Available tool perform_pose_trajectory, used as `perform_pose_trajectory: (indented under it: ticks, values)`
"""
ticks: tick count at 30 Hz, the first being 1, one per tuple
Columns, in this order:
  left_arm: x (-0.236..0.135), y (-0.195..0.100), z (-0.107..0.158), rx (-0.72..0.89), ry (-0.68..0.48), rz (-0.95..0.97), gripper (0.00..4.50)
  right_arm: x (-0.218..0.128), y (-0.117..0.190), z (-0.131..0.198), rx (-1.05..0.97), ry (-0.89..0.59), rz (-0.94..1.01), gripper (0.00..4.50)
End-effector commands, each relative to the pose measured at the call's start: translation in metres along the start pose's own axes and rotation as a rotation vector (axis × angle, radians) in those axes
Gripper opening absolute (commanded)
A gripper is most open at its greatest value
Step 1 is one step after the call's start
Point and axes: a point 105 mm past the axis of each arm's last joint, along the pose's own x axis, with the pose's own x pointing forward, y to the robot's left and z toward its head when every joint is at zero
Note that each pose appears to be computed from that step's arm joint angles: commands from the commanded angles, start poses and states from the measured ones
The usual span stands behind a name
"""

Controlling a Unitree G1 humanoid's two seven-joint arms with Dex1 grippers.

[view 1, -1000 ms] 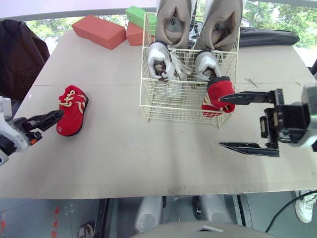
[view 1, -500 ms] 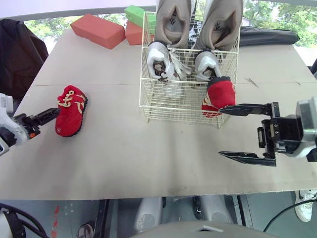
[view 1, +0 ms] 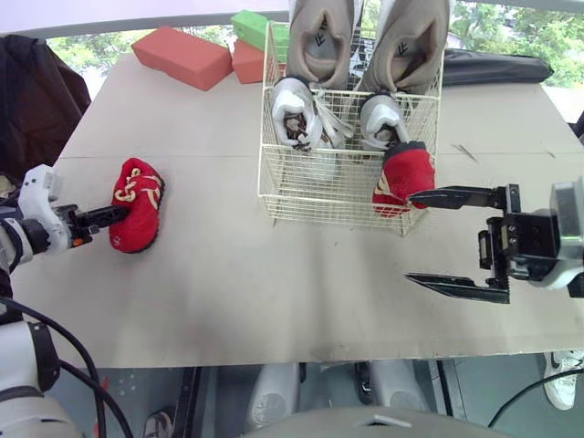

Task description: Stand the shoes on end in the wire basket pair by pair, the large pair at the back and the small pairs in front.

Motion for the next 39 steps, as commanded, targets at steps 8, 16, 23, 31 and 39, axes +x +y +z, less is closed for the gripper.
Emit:
perform_pose_trajectory:
  ticks: [8, 16, 23, 31, 39]
  values:
    - [-0.014, -0.044, 0.006, -0.146, -0.125, -0.405, 0.03, 0.007, 0.005, 0.014, -0.008, 0.011, -0.031, 4.05]
    - [-0.047, -0.168, 0.067, -0.076, -0.854, -0.538, 0.03, 0.009, -0.007, 0.007, 0.055, -0.019, -0.126, 4.05]
    - [-0.052, -0.265, 0.052, 0.275, -0.998, -0.596, 0.03, 0.008, -0.012, 0.002, 0.075, -0.009, -0.169, 4.05]
    - [-0.015, -0.299, 0.022, 0.67, -1.185, -0.533, 0.03, 0.003, -0.007, 0.0, 0.085, 0.028, -0.22, 4.05]
    - [0.034, -0.303, -0.005, 0.848, -1.237, -0.506, 0.03, -0.001, 0.001, 0.004, 0.082, 0.052, -0.281, 4.05]
